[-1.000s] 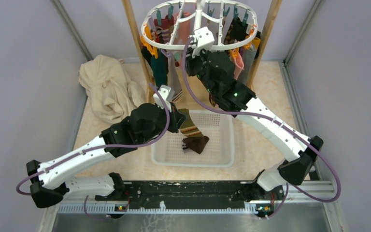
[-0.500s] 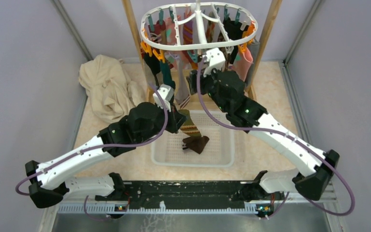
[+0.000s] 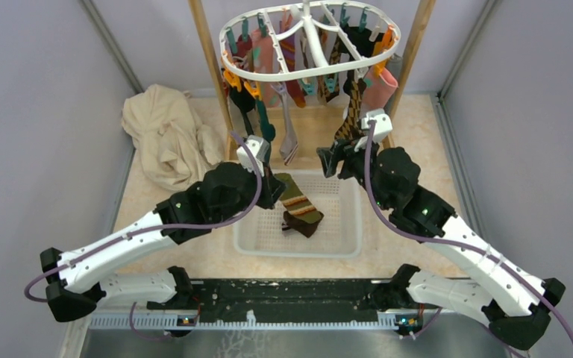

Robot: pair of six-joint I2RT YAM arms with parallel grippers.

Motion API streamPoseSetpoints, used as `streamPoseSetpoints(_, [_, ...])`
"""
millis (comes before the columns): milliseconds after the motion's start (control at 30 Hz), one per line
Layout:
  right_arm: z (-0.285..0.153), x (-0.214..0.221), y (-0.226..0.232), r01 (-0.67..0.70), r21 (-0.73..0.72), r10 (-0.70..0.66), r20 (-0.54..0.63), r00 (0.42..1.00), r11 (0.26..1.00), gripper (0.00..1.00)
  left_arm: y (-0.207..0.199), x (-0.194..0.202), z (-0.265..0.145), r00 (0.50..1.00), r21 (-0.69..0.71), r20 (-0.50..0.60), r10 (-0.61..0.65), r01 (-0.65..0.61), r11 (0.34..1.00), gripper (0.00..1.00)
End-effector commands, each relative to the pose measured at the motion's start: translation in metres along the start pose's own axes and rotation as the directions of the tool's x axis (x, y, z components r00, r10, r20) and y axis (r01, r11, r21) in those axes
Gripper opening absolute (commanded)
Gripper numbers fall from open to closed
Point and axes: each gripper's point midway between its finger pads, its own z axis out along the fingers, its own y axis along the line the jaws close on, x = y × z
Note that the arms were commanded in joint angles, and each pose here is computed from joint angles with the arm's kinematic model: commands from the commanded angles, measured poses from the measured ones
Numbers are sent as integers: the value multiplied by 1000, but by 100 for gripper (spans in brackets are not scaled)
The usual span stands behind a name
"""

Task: Remove the socks clipped to the hanger
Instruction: Place the sock in the bin.

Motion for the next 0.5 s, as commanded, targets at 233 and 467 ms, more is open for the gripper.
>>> streamPoseSetpoints(233, [-20,57,-8,-103,3,103,-113,988,995,65,72,77,23,993,-279,-115,-17,-16,960,10])
streamPoseSetpoints(467, [-24,76,-12,-109,15,110,-149,983,994,65,112,132,30,975,-396,-217,-46,-45,917,18])
